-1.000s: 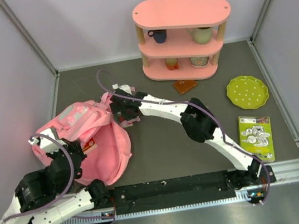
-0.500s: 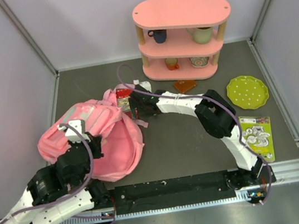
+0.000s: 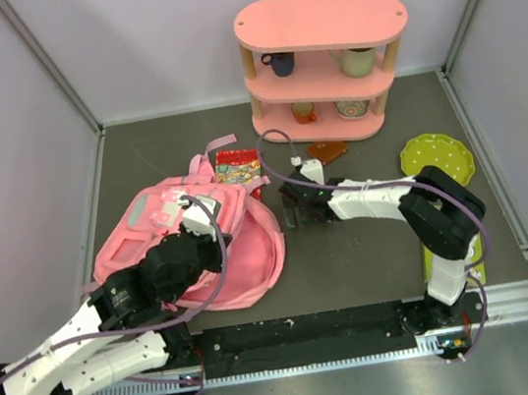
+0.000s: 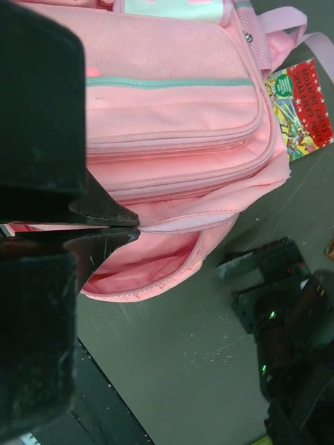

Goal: Pack the student bag
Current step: Move the book to the center of the board.

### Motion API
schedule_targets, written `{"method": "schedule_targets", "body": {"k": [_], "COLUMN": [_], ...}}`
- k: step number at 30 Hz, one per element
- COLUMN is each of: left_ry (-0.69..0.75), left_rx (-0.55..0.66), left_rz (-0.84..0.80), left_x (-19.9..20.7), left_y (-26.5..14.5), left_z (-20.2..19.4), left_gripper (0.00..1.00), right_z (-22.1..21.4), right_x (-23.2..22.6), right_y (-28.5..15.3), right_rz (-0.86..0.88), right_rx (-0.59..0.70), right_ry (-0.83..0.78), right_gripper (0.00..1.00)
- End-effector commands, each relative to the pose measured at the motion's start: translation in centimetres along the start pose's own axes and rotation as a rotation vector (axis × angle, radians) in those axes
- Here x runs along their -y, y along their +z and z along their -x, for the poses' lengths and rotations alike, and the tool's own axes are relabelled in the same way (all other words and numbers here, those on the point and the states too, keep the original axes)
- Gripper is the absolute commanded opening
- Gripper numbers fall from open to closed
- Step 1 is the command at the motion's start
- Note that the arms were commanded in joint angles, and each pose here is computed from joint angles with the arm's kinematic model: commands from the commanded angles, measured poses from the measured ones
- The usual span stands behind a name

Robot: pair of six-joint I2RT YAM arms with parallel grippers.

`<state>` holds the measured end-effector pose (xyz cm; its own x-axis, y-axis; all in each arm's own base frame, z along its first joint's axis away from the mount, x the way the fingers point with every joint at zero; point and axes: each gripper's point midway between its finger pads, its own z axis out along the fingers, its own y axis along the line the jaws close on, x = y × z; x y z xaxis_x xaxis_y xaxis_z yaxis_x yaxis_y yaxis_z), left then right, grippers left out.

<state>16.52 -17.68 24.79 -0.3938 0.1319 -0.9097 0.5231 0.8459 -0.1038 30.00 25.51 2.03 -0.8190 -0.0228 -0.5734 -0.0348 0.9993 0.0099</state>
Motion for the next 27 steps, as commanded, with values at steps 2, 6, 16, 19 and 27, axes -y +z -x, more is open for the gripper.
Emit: {"method": "schedule_targets", "body": {"k": [2, 6, 16, 19, 27], "left_ry": [-0.06, -0.081, -0.339, -0.189, -0.204], "left_rx": [0.122, 0.029, 0.253, 0.275, 0.125], "left_rz": [0.079, 0.039, -0.103, 0.132, 0.236], "left_x": [-1.8, -1.4, 0.4, -2.0, -6.0], "left_y": [-1.4, -1.9, -7.7, -4.8, 10.4], "left_z": [2.9, 0.3, 10.7, 12.6, 13.5], "left_gripper": [0.0, 0.04, 0.99, 0.99, 0.99], "right_z": [-3.4, 1.0, 2.5, 2.4, 1.6], "right_x": [1.7, -0.2, 0.7, 0.5, 0.3], "right_y": [-2.9, -7.4, -11.8, -12.6, -13.6], "right_rz": [0.068, 0.229, 0.322, 0.365, 0.44], "right_rx": [-0.079, 0.053, 0.147, 0.151, 0.155], "right_ry": [0.04, 0.078, 0.159, 0.18, 0.243], "right_gripper": [0.99, 0.98, 0.97, 0.97, 0.95]}}
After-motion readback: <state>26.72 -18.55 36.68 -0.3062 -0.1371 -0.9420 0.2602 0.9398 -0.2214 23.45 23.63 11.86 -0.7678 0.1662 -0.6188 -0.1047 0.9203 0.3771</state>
